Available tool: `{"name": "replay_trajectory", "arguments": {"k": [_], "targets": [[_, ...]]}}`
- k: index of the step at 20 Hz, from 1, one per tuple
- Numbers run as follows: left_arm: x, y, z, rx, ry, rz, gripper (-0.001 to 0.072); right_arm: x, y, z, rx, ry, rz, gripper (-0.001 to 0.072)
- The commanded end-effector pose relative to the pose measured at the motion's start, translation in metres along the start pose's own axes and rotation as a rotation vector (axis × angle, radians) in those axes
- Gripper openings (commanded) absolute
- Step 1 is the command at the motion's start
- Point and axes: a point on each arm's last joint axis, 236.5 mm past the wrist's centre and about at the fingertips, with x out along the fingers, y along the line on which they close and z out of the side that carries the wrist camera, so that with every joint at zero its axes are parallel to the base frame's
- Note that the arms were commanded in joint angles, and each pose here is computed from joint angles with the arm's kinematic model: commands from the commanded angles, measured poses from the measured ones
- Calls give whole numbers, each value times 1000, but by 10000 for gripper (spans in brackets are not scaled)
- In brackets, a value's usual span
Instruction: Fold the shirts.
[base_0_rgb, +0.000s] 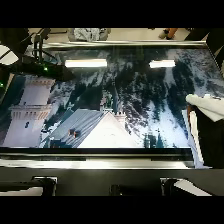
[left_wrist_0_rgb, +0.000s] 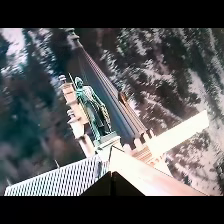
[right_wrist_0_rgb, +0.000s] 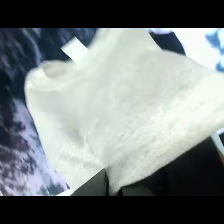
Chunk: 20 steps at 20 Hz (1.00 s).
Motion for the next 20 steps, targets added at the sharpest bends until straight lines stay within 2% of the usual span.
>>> {"name": "replay_trajectory", "arguments": {"k": [1,3,8,9,11,14,17,18,19,20], "targets": [[0,0,0,0,1,0,29,14,-50,-79,62,221,-204,44],[0,0,0,0,1,0,29,22,-77,-135,79,374,-319,44],[0,0,-1,-1,4,-1,29,69,-85,-184,133,439,-315,46],[0,0,-1,0,4,-1,29,72,-91,-187,156,440,-340,113],[0,0,-1,0,3,-1,29,74,-99,-174,160,380,-371,692],[-9,-4,7,14,-22,1,29,45,-109,-102,30,130,-443,707],[-39,-10,39,63,-125,32,27,-52,-72,50,-187,-463,-523,695],[-52,0,52,71,-172,104,27,-85,-34,91,-318,-641,-511,664],[-64,18,62,58,-204,210,26,-105,14,119,-464,-767,-476,590],[-75,44,64,28,-215,345,26,-107,67,132,-611,-833,-412,559]]}}
